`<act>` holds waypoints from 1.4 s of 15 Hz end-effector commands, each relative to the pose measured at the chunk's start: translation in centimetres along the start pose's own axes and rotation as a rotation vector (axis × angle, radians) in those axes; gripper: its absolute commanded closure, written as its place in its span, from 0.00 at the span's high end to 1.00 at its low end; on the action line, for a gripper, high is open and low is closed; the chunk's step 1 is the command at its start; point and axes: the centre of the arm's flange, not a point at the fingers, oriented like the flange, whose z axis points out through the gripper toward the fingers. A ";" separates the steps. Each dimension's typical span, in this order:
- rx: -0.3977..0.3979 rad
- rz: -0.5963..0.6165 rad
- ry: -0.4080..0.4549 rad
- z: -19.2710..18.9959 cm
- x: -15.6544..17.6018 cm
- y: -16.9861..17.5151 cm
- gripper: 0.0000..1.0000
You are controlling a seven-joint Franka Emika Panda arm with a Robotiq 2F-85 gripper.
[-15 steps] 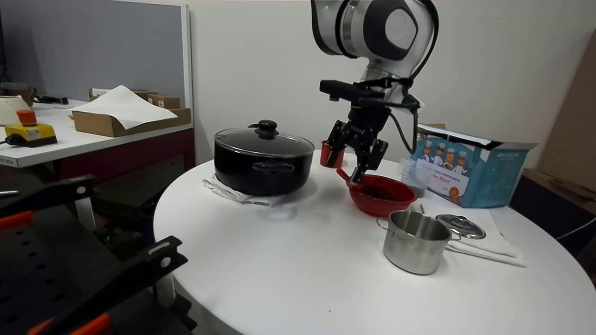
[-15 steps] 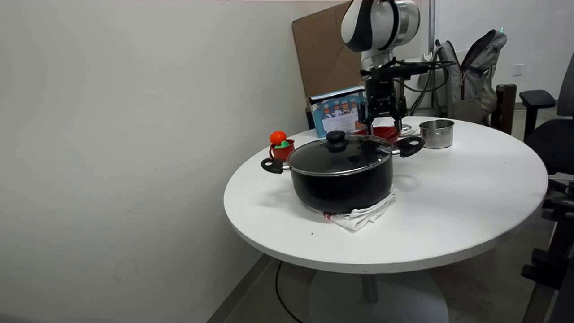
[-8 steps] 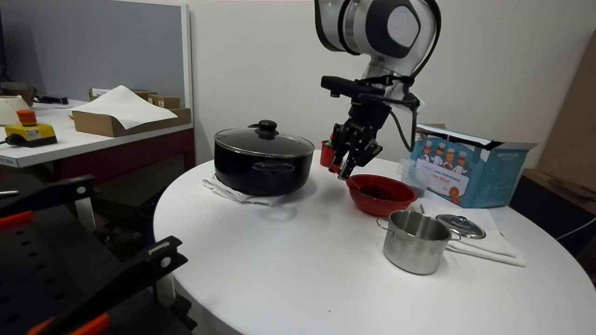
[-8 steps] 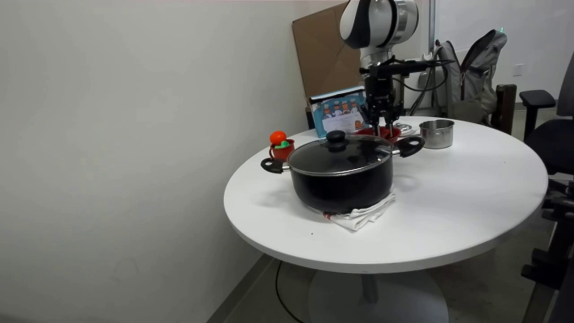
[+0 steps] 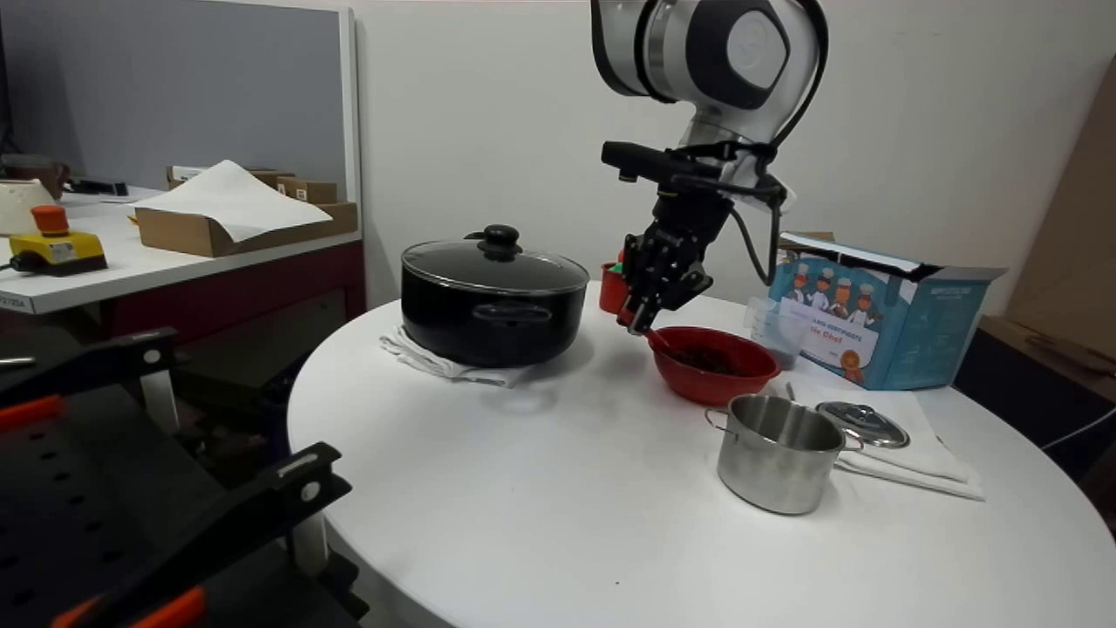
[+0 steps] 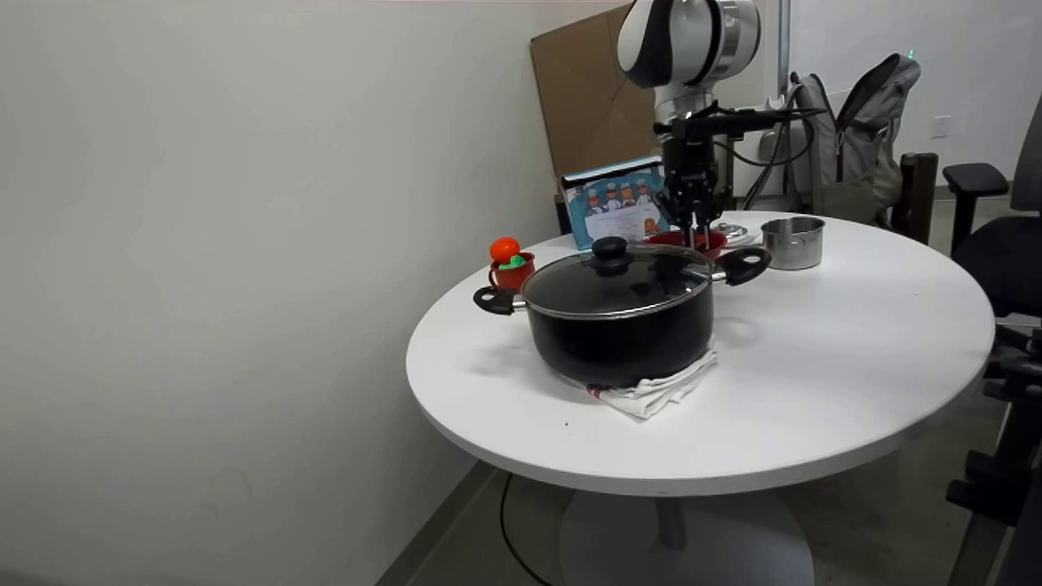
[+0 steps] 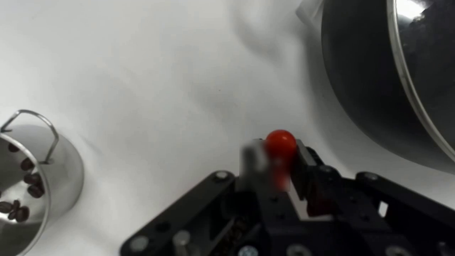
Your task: Put a spoonful of the things in the red bowl into the small pot, then cover it and then uncover the big pot
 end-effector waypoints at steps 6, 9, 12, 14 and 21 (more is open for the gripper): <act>-0.019 0.019 -0.007 -0.9 -0.1 0.3 0.11; -0.067 -0.001 -0.001 -0.5 -0.6 0.4 0.11; -0.123 -0.039 -0.003 0.3 -1.4 0.2 0.11; -0.158 -0.071 -0.006 0.8 -2.1 -0.2 0.11; -0.247 -0.161 0.018 1.4 -3.9 -2.6 0.11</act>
